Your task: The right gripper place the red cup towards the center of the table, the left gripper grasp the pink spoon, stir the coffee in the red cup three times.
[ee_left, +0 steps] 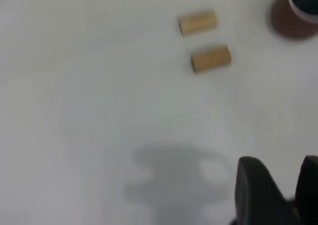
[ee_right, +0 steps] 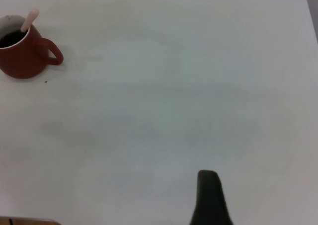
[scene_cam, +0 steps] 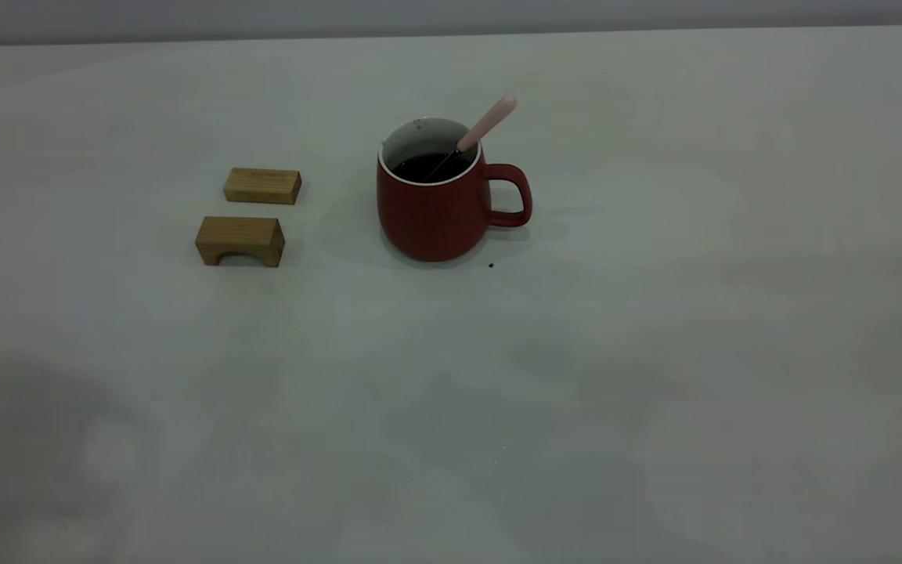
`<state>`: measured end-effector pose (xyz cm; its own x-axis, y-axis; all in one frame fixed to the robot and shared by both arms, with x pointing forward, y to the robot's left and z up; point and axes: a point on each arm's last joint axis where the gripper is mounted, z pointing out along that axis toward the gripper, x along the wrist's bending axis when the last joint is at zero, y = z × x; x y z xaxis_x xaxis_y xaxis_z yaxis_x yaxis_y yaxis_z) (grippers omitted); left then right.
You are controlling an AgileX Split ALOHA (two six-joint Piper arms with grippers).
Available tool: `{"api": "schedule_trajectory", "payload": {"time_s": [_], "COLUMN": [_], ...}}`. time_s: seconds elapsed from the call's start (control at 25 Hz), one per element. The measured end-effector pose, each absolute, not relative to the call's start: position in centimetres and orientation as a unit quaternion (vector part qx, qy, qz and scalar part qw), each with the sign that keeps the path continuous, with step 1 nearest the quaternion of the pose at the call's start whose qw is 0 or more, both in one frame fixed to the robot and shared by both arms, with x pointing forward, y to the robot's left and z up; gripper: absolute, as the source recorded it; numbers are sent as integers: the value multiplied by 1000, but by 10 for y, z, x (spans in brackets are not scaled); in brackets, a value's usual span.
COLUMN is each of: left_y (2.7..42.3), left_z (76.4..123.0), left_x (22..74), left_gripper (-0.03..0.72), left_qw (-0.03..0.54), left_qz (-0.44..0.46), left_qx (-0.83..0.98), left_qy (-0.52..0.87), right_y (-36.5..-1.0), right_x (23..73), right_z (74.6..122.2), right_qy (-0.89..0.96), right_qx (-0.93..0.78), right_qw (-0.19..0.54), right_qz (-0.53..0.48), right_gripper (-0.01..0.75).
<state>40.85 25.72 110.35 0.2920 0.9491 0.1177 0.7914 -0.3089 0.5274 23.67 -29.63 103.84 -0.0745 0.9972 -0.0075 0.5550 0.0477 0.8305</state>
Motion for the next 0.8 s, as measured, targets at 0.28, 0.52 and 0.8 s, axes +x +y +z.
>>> {"api": "schedule_trajectory", "payload": {"time_s": [0.28, 0.52, 0.8], "left_y": [277, 296, 308], "left_z": [1061, 1040, 1035], "left_x": [343, 296, 256], "left_gripper": [262, 262, 262], "left_qw": [188, 176, 222], "left_qz": [196, 193, 256], "left_qx": [776, 752, 684], "left_qy": [569, 605, 646], "right_y": [-296, -296, -296], "right_x": [237, 237, 237], "right_z": [1038, 1038, 1038], "right_qy": [648, 648, 648], "right_qx": [599, 599, 599], "right_qw": [323, 323, 323], "right_qz": [343, 343, 343], "right_gripper": [587, 587, 587]}}
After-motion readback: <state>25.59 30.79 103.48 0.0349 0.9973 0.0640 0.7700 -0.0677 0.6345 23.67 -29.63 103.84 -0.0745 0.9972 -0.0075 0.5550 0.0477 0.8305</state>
